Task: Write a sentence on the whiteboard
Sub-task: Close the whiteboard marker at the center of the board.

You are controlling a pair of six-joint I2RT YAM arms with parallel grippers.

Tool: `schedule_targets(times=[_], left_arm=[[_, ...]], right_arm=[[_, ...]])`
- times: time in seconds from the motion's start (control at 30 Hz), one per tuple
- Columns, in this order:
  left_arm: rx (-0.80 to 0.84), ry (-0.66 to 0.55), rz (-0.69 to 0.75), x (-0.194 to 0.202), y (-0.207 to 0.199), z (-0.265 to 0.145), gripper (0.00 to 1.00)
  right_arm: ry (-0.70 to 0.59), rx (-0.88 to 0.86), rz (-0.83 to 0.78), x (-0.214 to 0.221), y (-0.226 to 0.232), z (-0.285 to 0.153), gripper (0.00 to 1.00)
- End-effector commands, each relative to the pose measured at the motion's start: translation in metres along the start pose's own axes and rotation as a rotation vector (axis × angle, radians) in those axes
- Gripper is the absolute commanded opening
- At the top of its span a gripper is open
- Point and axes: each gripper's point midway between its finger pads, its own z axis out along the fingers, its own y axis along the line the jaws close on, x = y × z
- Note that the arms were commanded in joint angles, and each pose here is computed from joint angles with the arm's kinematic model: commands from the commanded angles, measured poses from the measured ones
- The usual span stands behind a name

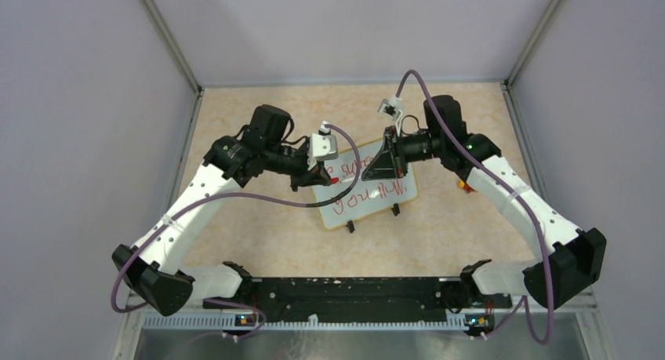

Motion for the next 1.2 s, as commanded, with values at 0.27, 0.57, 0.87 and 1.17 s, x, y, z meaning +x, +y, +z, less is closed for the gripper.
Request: schedule_targets(times=[0.27,0.57,0.87,1.17], left_arm=[[0.043,-0.055,0.055,-0.016,-0.011,-0.007,0.0],[0.032,-0.016,0.07,-0.003,-0.015,-0.009,0.0],[0.071,-0.053,0.063,-0.016,-0.019,-0.007,0.0],[0.069,-0.037,0.059,-0.014,-0.018,-0.004,0.0]], right_arm=[[-0.009,-0.029,-0.05,-0.006,0.009,0.003,0.0],[-0.004,-0.028,-0.051,-0.005,0.009,0.003,0.0],[0.005,-0.031,-0.053,-0.005,0.009,0.007,0.0],[0.012,-0.033,-0.056,-0.005,0.01,0.01,0.0]])
